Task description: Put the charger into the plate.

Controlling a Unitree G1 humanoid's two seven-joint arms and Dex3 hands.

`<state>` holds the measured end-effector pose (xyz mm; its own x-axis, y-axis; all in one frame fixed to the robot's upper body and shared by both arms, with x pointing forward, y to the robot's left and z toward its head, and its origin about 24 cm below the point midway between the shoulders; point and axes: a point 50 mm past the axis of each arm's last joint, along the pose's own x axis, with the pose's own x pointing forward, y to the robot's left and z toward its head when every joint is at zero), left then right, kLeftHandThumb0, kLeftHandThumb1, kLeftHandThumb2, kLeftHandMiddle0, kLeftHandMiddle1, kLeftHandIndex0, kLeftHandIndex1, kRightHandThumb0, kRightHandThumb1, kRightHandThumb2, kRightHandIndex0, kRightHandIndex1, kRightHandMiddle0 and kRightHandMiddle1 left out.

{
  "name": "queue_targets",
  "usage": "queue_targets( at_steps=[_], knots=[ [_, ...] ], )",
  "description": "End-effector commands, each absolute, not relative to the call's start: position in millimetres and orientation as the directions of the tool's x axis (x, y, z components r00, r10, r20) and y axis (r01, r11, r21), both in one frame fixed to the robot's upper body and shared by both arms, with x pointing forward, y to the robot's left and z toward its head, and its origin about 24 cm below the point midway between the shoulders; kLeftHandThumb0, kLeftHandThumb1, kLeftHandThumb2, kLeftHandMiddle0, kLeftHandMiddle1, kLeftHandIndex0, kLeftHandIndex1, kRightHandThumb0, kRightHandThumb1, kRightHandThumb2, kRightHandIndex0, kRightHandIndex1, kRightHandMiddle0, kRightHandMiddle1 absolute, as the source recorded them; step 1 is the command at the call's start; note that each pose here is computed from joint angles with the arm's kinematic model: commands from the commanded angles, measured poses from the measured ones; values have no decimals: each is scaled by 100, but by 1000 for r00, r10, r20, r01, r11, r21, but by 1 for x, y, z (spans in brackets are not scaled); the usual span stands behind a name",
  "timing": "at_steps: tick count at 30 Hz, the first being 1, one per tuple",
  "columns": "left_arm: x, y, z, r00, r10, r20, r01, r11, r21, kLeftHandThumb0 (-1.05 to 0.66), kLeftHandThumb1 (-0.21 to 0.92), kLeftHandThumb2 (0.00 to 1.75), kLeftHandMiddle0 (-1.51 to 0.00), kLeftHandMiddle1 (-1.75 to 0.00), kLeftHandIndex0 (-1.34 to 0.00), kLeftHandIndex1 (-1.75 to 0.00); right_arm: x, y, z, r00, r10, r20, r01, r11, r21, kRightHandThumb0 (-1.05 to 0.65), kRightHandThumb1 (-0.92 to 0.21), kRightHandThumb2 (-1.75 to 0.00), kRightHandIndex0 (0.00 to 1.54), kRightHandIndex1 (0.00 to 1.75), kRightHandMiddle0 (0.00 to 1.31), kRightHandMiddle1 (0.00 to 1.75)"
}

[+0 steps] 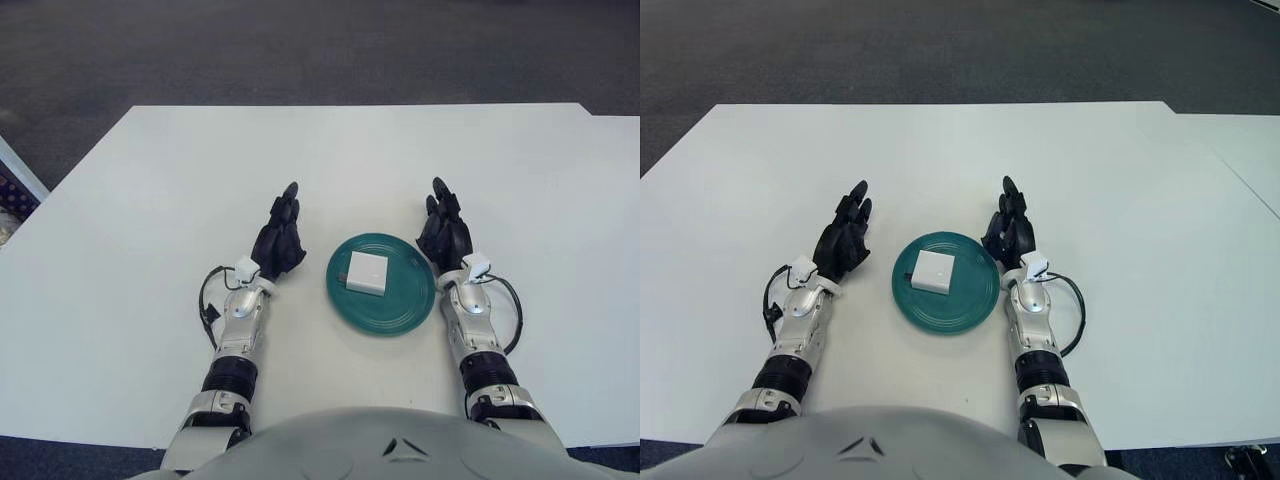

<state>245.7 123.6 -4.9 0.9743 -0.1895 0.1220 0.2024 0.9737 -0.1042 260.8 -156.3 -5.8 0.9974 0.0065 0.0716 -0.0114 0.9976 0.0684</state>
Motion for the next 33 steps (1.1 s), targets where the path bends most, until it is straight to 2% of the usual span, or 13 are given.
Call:
queue_targets(
  at_steps=[1, 16, 23, 33],
  knots=[
    [217, 125, -38, 990, -126, -64, 117, 984, -131, -97, 92, 94, 0, 0, 0, -10, 234, -165, -41, 994, 7, -113, 2, 997, 78, -91, -92, -110, 0, 0, 0, 10],
    [207, 131, -47, 988, -117, -100, 103, 985, -137, -99, 92, 98, 0, 0, -1, -10, 232, -167, -35, 993, 21, -114, -14, 998, 61, -92, -92, -115, 0, 0, 0, 8],
    [203, 129, -39, 985, -167, -49, 161, 981, -109, -100, 92, 99, 0, 0, 0, -6, 228, -169, -35, 993, 29, -111, -22, 998, 61, -92, -92, -115, 0, 0, 0, 9],
    [186, 138, -29, 994, -107, -16, 103, 980, -171, -99, 92, 96, 0, 0, 0, 0, 223, -171, -35, 992, 46, -116, -40, 997, 61, -93, -92, -114, 0, 0, 0, 8]
  ],
)
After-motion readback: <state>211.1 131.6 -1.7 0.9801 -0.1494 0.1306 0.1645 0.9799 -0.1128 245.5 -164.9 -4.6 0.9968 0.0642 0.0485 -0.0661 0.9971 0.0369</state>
